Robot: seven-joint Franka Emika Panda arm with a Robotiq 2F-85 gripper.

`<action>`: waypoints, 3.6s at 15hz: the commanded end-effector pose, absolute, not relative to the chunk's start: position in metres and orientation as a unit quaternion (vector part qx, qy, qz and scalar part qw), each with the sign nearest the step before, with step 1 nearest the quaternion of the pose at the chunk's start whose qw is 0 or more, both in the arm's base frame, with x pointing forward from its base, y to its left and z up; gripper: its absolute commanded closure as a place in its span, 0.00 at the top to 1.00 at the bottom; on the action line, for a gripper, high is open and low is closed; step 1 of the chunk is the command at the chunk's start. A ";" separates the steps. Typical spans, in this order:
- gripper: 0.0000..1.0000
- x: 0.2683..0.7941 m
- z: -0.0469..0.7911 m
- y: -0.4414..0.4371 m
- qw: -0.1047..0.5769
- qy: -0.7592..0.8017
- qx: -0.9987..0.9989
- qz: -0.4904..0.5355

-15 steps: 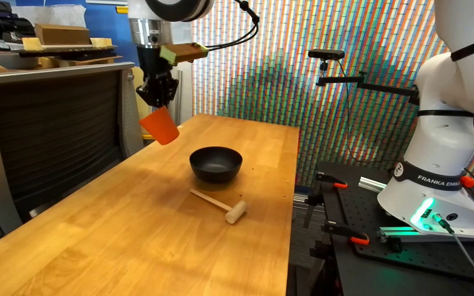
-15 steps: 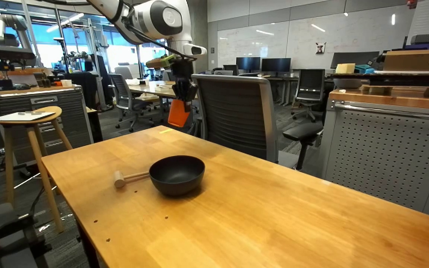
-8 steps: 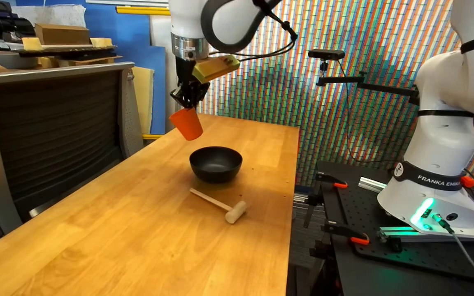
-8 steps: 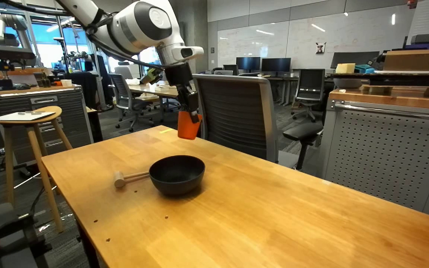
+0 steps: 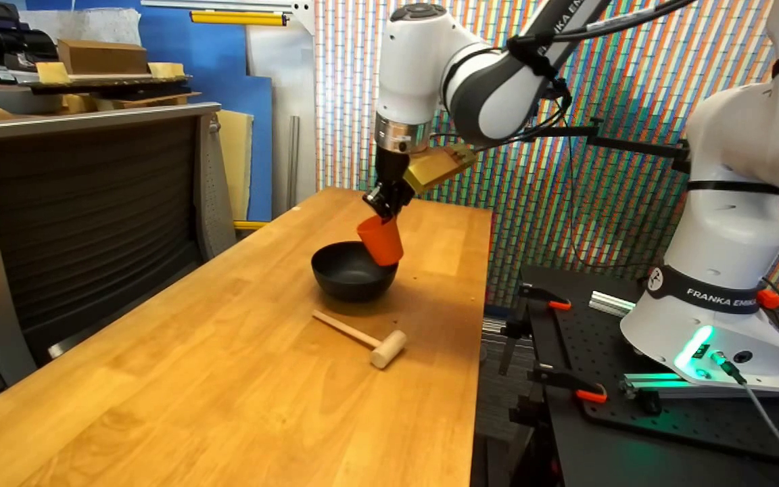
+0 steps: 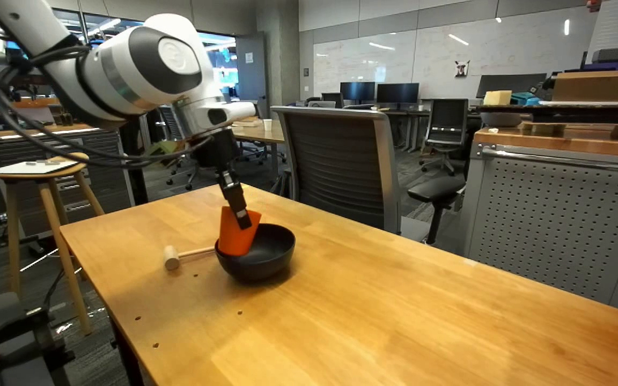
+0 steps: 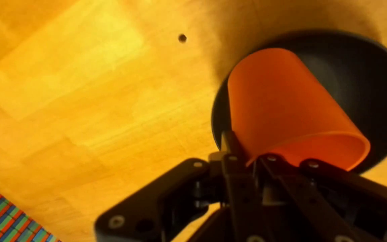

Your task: Put the orange cup inside the black bowl

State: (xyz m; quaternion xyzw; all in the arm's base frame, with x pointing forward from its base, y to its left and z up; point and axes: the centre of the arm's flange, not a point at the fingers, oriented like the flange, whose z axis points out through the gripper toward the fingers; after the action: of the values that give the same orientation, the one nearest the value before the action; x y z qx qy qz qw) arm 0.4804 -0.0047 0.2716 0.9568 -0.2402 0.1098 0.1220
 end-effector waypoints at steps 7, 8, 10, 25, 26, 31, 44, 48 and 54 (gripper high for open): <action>0.02 0.446 0.264 0.001 0.111 -0.190 0.953 0.209; 0.02 0.451 0.267 0.003 0.112 -0.184 0.952 0.219; 0.02 0.460 0.271 0.004 0.107 -0.172 0.950 0.237; 0.02 0.517 0.193 -0.027 0.086 -0.194 0.962 0.174; 0.02 0.521 0.194 -0.027 0.083 -0.194 0.961 0.179; 0.41 0.522 0.213 -0.024 0.070 -0.189 0.960 0.194; 1.00 0.441 0.352 -0.015 0.105 -0.118 0.980 0.119; 1.00 0.422 0.362 0.052 0.069 -0.032 0.995 0.068; 1.00 0.413 0.350 0.092 0.068 0.024 0.997 0.019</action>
State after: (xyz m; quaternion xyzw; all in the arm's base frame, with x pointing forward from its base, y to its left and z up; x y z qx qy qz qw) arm 0.4128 0.0922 0.3505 0.9972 0.0247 0.0193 0.0683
